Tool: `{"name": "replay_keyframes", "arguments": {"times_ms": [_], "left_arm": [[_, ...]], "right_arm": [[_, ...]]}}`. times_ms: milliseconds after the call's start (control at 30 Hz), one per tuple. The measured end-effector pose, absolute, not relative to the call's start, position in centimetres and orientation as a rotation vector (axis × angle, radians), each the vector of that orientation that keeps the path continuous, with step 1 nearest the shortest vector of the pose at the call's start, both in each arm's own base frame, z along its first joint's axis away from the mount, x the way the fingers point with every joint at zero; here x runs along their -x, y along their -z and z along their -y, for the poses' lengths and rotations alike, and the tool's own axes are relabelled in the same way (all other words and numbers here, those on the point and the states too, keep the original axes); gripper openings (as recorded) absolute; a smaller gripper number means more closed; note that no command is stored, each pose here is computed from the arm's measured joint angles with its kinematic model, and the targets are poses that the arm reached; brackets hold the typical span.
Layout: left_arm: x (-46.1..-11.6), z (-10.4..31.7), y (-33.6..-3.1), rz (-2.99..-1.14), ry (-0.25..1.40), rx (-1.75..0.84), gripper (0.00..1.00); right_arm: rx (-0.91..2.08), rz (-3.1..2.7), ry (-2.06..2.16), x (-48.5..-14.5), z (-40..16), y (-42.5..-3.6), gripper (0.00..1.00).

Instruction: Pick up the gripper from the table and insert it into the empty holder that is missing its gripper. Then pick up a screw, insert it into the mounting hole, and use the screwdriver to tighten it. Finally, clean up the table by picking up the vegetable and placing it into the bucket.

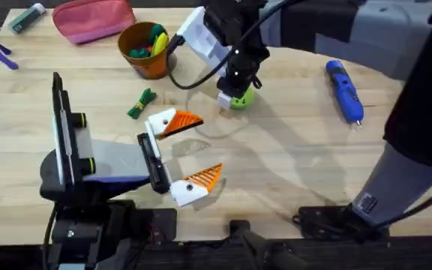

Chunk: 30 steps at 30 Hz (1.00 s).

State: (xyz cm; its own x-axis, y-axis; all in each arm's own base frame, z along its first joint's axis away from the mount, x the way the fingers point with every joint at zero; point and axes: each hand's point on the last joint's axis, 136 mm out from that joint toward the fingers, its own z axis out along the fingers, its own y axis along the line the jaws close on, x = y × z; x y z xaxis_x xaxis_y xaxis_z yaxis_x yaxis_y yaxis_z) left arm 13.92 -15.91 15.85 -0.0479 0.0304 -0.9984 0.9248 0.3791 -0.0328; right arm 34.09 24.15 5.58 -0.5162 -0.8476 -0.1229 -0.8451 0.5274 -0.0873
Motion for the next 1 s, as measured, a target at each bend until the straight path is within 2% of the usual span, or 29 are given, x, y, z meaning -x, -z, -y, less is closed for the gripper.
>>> {"name": "replay_keyframes", "arguments": {"times_ms": [367, 1000], "left_arm": [[-13.92, 15.91, -15.85, -1.426, 0.927, -0.925, 0.985], [-13.92, 15.91, -15.86, -1.426, 0.927, -0.925, 0.985]], "right_arm": [[1.467, -2.597, 0.022, -34.00, -24.63, -5.61, 0.430], [1.472, -2.587, 0.017, -33.98, -24.96, -5.72, 0.184]]}}
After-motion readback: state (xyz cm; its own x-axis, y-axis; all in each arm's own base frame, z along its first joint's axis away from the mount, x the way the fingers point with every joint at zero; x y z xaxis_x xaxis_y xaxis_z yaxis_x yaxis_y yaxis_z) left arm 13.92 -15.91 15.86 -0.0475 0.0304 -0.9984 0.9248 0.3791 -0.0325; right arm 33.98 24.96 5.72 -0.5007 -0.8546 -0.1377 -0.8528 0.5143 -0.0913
